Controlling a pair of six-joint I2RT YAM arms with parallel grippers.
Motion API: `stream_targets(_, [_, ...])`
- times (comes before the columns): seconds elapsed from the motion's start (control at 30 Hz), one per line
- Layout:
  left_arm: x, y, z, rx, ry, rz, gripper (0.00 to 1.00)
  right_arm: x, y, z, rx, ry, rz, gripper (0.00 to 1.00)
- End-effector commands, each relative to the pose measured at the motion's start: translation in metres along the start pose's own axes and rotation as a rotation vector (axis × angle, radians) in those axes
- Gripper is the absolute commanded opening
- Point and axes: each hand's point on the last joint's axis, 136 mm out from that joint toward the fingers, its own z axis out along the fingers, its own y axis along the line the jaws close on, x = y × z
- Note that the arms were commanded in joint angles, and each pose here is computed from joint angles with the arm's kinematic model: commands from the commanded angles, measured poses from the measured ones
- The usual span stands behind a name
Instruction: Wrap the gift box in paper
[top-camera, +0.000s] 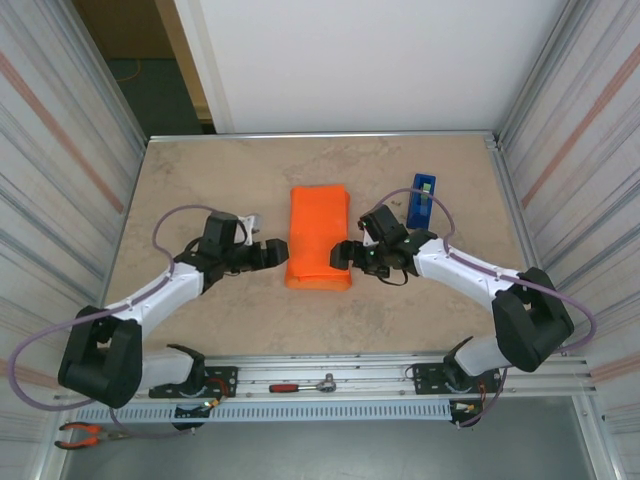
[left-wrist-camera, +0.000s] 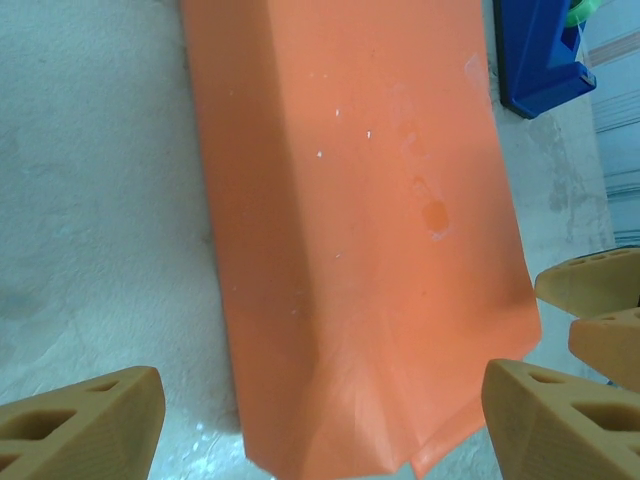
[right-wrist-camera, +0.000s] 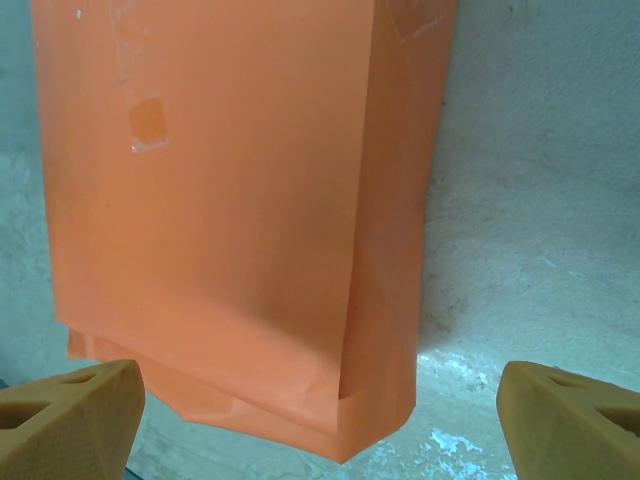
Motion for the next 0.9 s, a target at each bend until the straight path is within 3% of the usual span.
stream_targets(0.0, [-0.005,-0.008,0.015,0.011,-0.004,0.034,0.82,-0.008,0.002,0.000,0.001,-0.038,0.017,0.89])
stream_targets(0.43, [0.028,0.034,0.061,-0.167,0.065,0.053,0.78,-0.003,-0.021,0.049,0.064,0.017,0.058,0.83])
stream_targets(0.63, [0.031,0.036,0.066,-0.187,0.061,0.063,0.77,-0.008,-0.028,0.054,0.103,0.017,0.054,0.80])
stream_targets(0.87, [0.018,0.022,0.060,-0.234,-0.020,0.122,0.75,-0.015,-0.019,0.051,0.098,0.007,0.044,0.78])
